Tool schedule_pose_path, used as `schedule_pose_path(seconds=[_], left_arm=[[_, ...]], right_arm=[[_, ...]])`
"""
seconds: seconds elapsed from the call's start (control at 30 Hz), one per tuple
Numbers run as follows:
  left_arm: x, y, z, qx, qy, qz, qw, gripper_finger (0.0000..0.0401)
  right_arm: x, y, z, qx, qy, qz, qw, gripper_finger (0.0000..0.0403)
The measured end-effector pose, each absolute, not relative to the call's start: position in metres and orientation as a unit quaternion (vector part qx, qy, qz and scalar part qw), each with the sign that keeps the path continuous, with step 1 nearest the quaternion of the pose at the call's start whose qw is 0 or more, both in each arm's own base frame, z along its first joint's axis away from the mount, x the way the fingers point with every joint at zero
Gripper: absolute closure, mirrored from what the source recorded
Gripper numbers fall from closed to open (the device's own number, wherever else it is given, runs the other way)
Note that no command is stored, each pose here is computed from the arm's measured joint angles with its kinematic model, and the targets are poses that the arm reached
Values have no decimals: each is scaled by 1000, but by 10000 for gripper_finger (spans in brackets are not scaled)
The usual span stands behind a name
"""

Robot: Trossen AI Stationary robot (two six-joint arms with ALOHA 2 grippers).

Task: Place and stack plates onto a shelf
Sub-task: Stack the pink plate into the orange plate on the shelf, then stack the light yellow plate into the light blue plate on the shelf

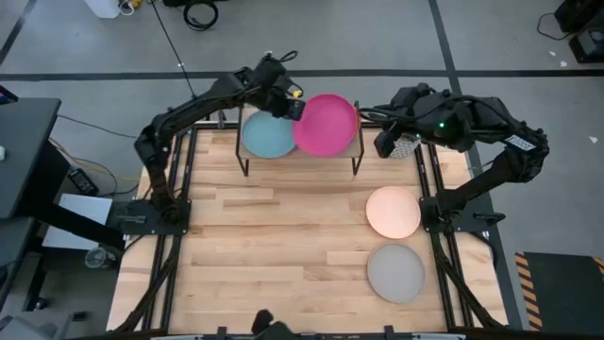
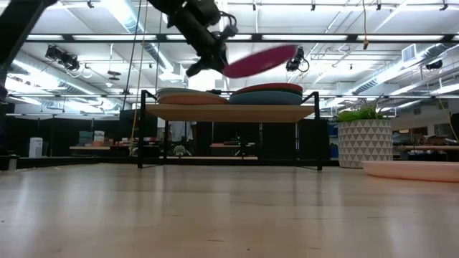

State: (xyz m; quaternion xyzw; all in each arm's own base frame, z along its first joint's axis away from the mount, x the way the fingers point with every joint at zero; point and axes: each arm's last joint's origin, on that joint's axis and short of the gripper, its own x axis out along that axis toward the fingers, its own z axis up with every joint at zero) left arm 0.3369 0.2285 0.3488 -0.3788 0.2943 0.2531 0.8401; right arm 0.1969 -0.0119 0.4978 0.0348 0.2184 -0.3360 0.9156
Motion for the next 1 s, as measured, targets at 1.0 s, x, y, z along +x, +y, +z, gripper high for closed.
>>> schedule_pose_path(seconds=[1.0], left_arm=[[343, 244, 356, -269, 269, 274, 883, 242]], right_arm=[[201, -9, 491, 70, 246, -297, 920, 300]])
